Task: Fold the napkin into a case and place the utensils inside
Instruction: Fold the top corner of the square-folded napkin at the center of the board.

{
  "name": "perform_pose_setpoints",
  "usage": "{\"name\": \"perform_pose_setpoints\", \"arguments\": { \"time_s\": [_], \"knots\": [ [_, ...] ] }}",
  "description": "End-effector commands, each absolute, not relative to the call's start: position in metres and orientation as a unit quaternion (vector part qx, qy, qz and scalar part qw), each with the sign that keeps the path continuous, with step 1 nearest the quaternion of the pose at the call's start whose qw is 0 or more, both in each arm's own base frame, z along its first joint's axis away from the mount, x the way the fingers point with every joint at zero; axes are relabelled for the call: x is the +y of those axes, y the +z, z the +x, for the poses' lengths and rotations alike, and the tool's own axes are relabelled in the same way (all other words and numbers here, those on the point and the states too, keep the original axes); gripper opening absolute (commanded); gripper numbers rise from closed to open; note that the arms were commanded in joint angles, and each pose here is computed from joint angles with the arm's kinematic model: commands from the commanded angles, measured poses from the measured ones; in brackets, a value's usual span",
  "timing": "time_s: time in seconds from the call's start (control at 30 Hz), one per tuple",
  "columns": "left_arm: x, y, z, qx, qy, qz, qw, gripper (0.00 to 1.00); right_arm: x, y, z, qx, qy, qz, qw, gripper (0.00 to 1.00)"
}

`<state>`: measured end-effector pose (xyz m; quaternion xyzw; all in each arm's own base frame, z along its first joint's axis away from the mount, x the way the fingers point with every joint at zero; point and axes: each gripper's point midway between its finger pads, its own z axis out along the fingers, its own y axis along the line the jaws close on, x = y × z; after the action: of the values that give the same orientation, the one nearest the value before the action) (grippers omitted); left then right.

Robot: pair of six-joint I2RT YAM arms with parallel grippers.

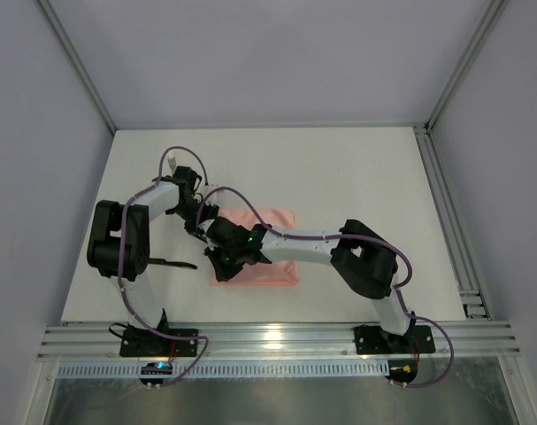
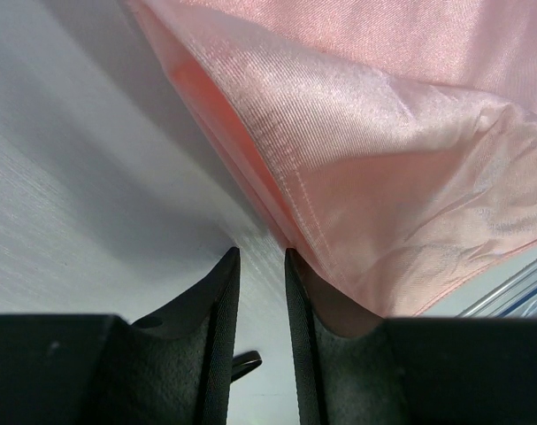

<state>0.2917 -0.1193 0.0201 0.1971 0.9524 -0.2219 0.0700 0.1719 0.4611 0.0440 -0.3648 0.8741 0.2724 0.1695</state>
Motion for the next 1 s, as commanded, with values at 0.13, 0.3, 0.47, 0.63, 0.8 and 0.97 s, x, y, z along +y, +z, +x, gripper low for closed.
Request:
{"name": "perform_pose_setpoints", "arguments": {
  "time_s": [0.13,0.3,0.47,0.63,0.8,0.97],
  "knots": [
    [-0.121,0.019,0.293,0.950,-0.229,0.199,0.075,0.29,0.475,0.069,0.169,0.855,0.316,-0.367,0.186,0.04],
    [-0.120,0.020,0.294,0.950,-0.227,0.199,0.078,0.28,0.481,0.073,0.166,0.849,0.325,-0.372,0.186,0.04],
    [-0.118,0.021,0.296,0.951,-0.221,0.200,0.082,0.28,0.482,0.062,0.167,0.853,0.317,-0.375,0.178,0.04],
    [-0.118,0.023,0.297,0.951,-0.218,0.200,0.086,0.29,0.483,0.048,0.168,0.859,0.309,-0.370,0.170,0.04],
    [-0.117,0.022,0.297,0.952,-0.216,0.201,0.087,0.29,0.485,0.043,0.172,0.860,0.307,-0.369,0.173,0.04],
    [-0.117,0.024,0.298,0.952,-0.213,0.203,0.090,0.29,0.486,0.037,0.172,0.864,0.311,-0.359,0.170,0.04]
  ]
}}
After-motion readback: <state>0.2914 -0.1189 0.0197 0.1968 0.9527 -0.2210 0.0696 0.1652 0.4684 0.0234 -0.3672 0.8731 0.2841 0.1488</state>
